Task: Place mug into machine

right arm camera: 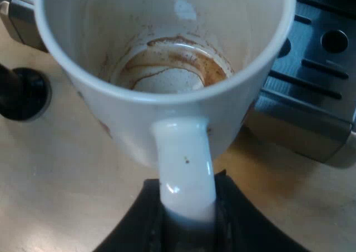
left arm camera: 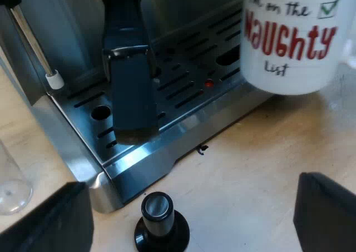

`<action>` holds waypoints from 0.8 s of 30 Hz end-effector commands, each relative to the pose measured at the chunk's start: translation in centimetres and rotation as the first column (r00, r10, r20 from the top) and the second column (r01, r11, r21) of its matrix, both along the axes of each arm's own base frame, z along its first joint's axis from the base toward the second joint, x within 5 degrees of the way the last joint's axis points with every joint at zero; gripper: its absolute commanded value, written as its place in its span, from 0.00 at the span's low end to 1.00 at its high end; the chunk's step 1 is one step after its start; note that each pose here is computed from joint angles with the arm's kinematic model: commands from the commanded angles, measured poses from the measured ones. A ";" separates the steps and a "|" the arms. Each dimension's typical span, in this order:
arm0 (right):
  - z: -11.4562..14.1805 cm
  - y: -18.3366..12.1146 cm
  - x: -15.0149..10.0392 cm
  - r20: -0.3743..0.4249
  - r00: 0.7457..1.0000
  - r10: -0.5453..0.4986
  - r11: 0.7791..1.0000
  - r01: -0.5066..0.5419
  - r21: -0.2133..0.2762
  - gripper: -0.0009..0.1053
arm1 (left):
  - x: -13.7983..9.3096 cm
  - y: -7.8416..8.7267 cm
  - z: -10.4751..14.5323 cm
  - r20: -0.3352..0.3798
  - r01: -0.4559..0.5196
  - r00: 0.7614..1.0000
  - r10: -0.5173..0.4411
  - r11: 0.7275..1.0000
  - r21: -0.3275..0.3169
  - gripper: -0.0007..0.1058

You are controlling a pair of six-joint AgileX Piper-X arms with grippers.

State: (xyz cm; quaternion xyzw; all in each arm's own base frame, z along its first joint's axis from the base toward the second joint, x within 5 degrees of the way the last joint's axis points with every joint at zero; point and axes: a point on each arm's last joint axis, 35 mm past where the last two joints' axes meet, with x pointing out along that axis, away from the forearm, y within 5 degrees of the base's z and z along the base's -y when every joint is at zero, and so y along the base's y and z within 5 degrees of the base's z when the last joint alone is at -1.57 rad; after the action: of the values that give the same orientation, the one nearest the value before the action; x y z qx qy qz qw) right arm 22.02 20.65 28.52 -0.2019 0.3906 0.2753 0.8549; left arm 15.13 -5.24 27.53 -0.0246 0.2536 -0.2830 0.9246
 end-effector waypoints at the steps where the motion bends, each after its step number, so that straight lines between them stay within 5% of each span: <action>1: 0.8 0.7 0.7 0.059 0.998 0.005 0.999 -0.007 0.040 0.01 | 0.1 -0.1 0.3 0.011 0.005 1.000 -0.005 1.000 -0.018 0.97; 24: -1.7 2.7 2.9 0.106 0.994 -0.019 0.999 0.013 0.052 0.01 | 0.1 -0.1 0.3 0.011 0.005 1.000 -0.005 1.000 -0.018 0.97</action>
State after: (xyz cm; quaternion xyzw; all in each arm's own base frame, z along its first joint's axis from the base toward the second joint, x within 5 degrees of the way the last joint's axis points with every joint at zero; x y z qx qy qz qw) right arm 24.56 22.98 25.28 -0.2005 0.3754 0.2660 0.8649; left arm 15.13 -5.24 27.53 -0.0246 0.2536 -0.2830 0.9246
